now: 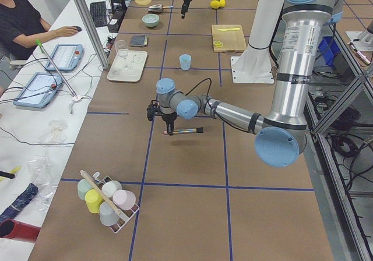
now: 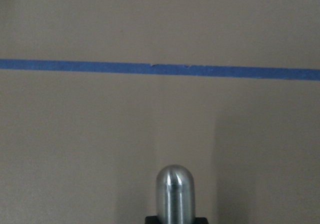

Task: Squeeze lemon into cup
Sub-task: 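Lift the steel rod out and set it back down with the left gripper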

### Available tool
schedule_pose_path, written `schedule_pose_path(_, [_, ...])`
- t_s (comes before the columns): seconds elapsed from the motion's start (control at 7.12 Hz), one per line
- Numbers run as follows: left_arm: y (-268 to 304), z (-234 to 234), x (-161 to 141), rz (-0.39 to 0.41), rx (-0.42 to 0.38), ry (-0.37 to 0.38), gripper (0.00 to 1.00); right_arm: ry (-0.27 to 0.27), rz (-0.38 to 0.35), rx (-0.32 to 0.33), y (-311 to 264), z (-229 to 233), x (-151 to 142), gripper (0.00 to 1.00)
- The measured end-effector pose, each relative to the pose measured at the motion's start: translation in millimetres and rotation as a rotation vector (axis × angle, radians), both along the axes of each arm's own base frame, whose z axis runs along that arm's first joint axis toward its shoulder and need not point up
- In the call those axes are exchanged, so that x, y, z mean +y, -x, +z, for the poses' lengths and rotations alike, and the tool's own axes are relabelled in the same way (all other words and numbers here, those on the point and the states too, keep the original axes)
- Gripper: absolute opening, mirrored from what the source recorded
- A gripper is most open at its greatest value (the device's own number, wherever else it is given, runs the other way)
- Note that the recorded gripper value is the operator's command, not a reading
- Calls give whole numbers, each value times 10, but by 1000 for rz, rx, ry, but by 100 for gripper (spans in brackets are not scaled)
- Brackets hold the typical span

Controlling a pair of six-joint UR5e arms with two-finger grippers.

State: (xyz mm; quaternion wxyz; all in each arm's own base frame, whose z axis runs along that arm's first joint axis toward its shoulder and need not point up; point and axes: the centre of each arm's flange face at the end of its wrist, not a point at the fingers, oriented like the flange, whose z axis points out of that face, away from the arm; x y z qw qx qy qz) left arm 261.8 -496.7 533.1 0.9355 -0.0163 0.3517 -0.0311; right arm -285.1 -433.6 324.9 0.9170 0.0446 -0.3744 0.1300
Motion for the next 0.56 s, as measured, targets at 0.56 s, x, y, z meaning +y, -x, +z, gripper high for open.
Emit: schedule_pose_path(0.56, [-96, 41, -49, 13, 5, -15, 0, -2, -1, 0, 3, -5, -3, 100])
